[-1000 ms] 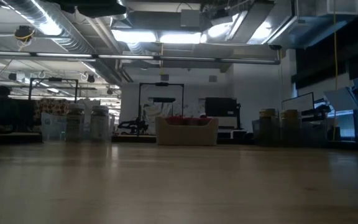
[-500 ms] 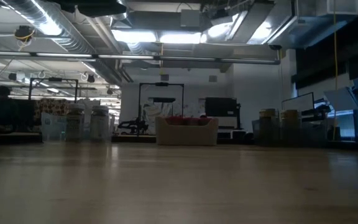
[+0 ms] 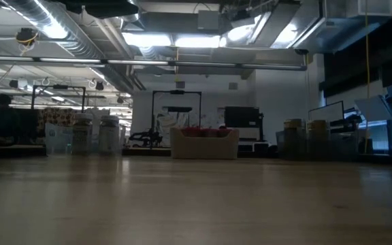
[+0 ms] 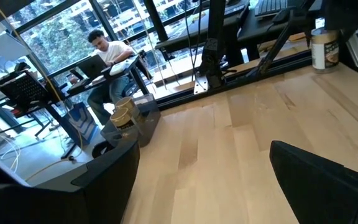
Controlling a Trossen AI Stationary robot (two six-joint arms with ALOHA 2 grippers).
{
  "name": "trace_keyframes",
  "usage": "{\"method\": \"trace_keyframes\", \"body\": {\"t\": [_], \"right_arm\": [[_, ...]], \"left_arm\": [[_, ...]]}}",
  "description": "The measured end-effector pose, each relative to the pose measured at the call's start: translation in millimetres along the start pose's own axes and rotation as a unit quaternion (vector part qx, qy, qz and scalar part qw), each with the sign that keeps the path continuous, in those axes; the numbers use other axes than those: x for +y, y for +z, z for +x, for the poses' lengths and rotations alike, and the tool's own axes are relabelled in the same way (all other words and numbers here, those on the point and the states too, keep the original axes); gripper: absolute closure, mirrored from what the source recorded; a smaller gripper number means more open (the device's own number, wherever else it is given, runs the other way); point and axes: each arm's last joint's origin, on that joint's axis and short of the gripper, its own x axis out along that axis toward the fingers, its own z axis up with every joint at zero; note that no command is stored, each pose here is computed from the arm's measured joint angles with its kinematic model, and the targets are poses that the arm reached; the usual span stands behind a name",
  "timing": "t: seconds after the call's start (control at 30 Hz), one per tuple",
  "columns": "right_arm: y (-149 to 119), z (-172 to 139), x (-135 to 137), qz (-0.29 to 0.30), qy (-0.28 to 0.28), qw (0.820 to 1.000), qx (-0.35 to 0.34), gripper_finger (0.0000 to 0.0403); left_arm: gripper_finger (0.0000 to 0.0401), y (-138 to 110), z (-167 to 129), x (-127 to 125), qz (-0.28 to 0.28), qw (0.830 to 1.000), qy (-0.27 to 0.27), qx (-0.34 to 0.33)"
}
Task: Sort spices by type
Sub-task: Put the gold seasoning bottle into the black bin
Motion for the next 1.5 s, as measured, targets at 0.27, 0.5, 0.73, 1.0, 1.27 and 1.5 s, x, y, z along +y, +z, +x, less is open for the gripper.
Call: {"method": "trace_keyframes", "body": {"t": [0.27, 0.5, 0.73, 1.0, 1.27, 1.5], "right_arm": [[2.1, 18.1, 2.1, 0.040, 0.015, 0.998, 0.036, 0.0047], [5.4, 17.2, 7.8, 0.037, 0.046, 0.998, 0.030, 0.0047], [5.4, 17.5, 6.9, 0.072, 0.040, 0.996, 0.024, 0.0049], [5.4, 17.5, 5.9, 0.075, 0.035, 0.996, 0.023, 0.0109], [5.5, 17.5, 3.4, 0.079, 0.023, 0.996, 0.023, 0.0114], [25.2, 13.7, 1.6, 0.115, 0.028, 0.993, -0.013, 0.0101]], "left_arm": [[0.0054, 0.1, -0.1, 0.1, -0.002, 1.000, 0.000, 0.000], [0.0054, 0.3, -0.1, 0.2, -0.002, 1.000, 0.000, -0.001], [0.0054, 1.9, -0.2, 0.7, -0.007, 1.000, 0.003, -0.009], [0.0054, 1.9, -0.2, 0.7, -0.009, 1.000, 0.003, -0.009], [0.0054, 2.0, -0.2, 0.7, -0.009, 1.000, 0.003, -0.009], [0.0054, 2.0, -0.2, 0.7, -0.008, 1.000, 0.003, -0.009]]}}
